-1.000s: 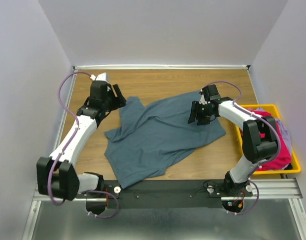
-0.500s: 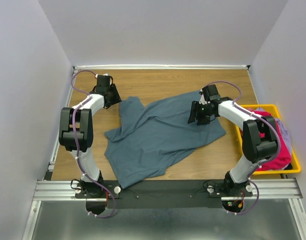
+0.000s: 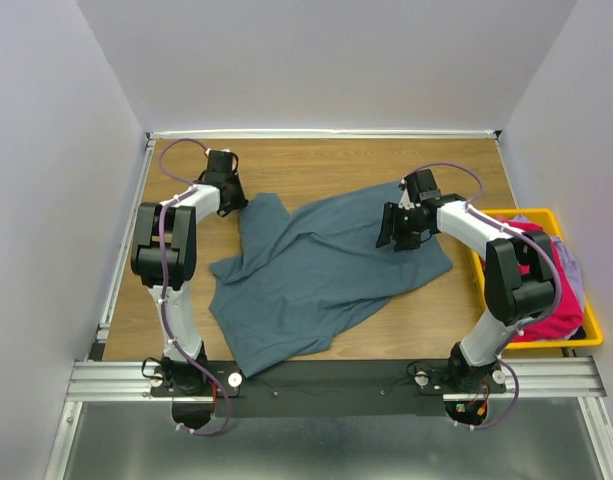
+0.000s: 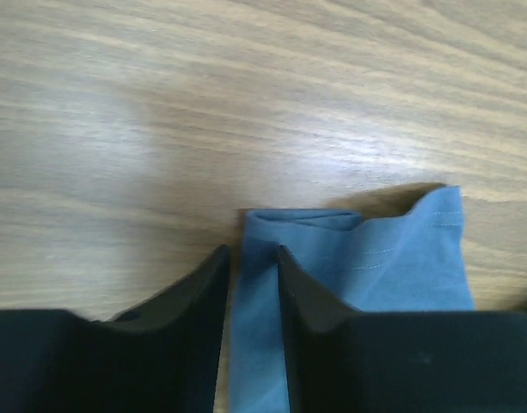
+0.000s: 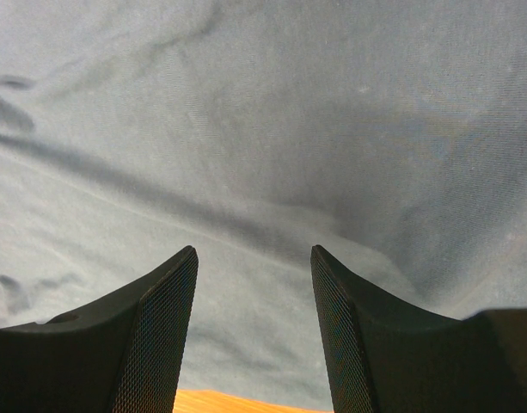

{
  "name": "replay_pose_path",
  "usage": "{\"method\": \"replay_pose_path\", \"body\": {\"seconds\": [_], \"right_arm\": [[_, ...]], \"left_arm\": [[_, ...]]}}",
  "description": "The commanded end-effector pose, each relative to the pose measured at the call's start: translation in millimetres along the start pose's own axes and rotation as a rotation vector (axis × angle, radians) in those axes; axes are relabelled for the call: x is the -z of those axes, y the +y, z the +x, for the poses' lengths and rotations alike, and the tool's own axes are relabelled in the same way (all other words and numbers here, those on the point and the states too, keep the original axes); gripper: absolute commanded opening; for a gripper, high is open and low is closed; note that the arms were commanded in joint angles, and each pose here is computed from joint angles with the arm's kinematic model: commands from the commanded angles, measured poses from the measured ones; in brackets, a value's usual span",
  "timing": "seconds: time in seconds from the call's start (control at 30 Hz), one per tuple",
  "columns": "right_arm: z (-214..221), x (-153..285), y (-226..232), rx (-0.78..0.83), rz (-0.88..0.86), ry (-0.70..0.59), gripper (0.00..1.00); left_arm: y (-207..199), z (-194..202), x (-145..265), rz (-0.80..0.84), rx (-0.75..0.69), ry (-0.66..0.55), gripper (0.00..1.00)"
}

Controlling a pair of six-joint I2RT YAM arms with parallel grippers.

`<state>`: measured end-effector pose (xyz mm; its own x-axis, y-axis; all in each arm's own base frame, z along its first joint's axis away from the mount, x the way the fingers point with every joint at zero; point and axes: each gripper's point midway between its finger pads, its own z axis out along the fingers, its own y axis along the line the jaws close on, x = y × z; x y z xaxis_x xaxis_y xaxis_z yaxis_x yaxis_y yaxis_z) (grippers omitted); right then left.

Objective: Fold and stack the t-shirts
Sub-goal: Flatten the tshirt out

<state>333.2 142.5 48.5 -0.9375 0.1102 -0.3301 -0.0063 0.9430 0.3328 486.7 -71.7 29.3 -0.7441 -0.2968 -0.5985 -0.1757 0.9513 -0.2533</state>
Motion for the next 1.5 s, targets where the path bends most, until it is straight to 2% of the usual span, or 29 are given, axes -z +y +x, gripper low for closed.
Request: {"method": "replay_pose_path", "body": {"seconds": [0.0, 0.03, 0.07, 0.1, 0.13, 0.2, 0.23, 0.27, 0.3, 0.33, 0.4, 0.43, 0.5, 0.53, 0.57, 0.6, 0.63, 0.67, 0.8, 0.9, 1.03, 1.13, 1.3, 1.47], "right_arm": [[-4, -3, 4, 0.017, -0.014, 0.007, 0.63], [-4, -4, 3, 0.017, -0.01, 0.008, 0.63], [-5, -4, 3, 0.019, -0.009, 0.006, 0.63], [-4, -5, 3, 0.018, -0.01, 0.01, 0.63], [-4, -6, 2, 0.014, -0.007, 0.012, 0.63], [-5, -6, 3, 0.016, -0.009, 0.011, 0.63], [-6, -5, 4, 0.017, -0.011, 0.009, 0.63], [-8, -3, 4, 0.019, -0.012, -0.001, 0.63], [-9, -4, 4, 0.02, -0.009, -0.002, 0.63], [-11, -2, 5, 0.022, -0.009, -0.01, 0.63], [-13, 0, 4, 0.028, -0.003, -0.018, 0.63], [-13, 0, 4, 0.026, -0.002, -0.019, 0.63], [-12, -1, 3, 0.029, 0.003, -0.018, 0.63], [-13, -2, 2, 0.029, 0.005, -0.018, 0.63], [-12, -2, 2, 0.028, 0.004, -0.015, 0.63], [-12, -4, 2, 0.029, 0.004, -0.011, 0.63], [-12, -4, 2, 0.029, 0.003, -0.011, 0.63], [-13, -4, 3, 0.029, 0.001, -0.012, 0.63], [-15, -2, 4, 0.034, -0.001, -0.019, 0.63], [-16, -2, 6, 0.033, -0.008, -0.018, 0.63], [-16, -3, 7, 0.029, -0.018, -0.013, 0.63], [-15, -4, 7, 0.03, -0.02, -0.009, 0.63], [-13, -6, 6, 0.031, -0.019, -0.003, 0.63], [-11, -4, 6, 0.033, -0.019, -0.001, 0.63]], "left_arm": [[-6, 5, -9, -0.027, -0.051, 0.004, 0.27], [-9, 8, -9, -0.036, -0.065, 0.005, 0.24], [-10, 9, -9, -0.039, -0.072, 0.007, 0.15], [-9, 10, -9, -0.048, -0.076, 0.011, 0.1], [-10, 8, -8, -0.057, -0.075, 0.009, 0.0], [-4, 0, -1, -0.101, -0.076, -0.007, 0.0], [10, -5, 8, -0.191, -0.091, -0.023, 0.0], [24, -27, 31, -0.318, -0.107, -0.084, 0.0], [13, -42, 42, -0.296, -0.118, -0.123, 0.0], [31, -63, 73, -0.453, -0.157, -0.196, 0.0], [28, -84, 109, -0.589, -0.244, -0.297, 0.0], [37, -95, 133, -0.72, -0.271, -0.355, 0.0], [27, -104, 154, -0.764, -0.324, -0.385, 0.15], [24, -105, 157, -0.759, -0.325, -0.39, 0.4], [21, -105, 158, -0.744, -0.321, -0.395, 0.56], [15, -103, 157, -0.722, -0.318, -0.399, 0.68], [8, -102, 153, -0.671, -0.312, -0.4, 0.74], [3, -103, 154, -0.642, -0.299, -0.41, 0.85], [-10, -86, 134, -0.452, -0.211, -0.383, 0.86], [-27, -63, 111, -0.253, -0.145, -0.293, 0.85], [-44, -39, 93, -0.088, -0.091, -0.223, 0.72], [-64, -27, 77, 0.014, -0.091, -0.183, 0.68], [-74, -18, 46, 0.042, -0.083, -0.13, 0.65], [-68, -10, 18, -0.009, -0.052, -0.093, 0.66]]}}
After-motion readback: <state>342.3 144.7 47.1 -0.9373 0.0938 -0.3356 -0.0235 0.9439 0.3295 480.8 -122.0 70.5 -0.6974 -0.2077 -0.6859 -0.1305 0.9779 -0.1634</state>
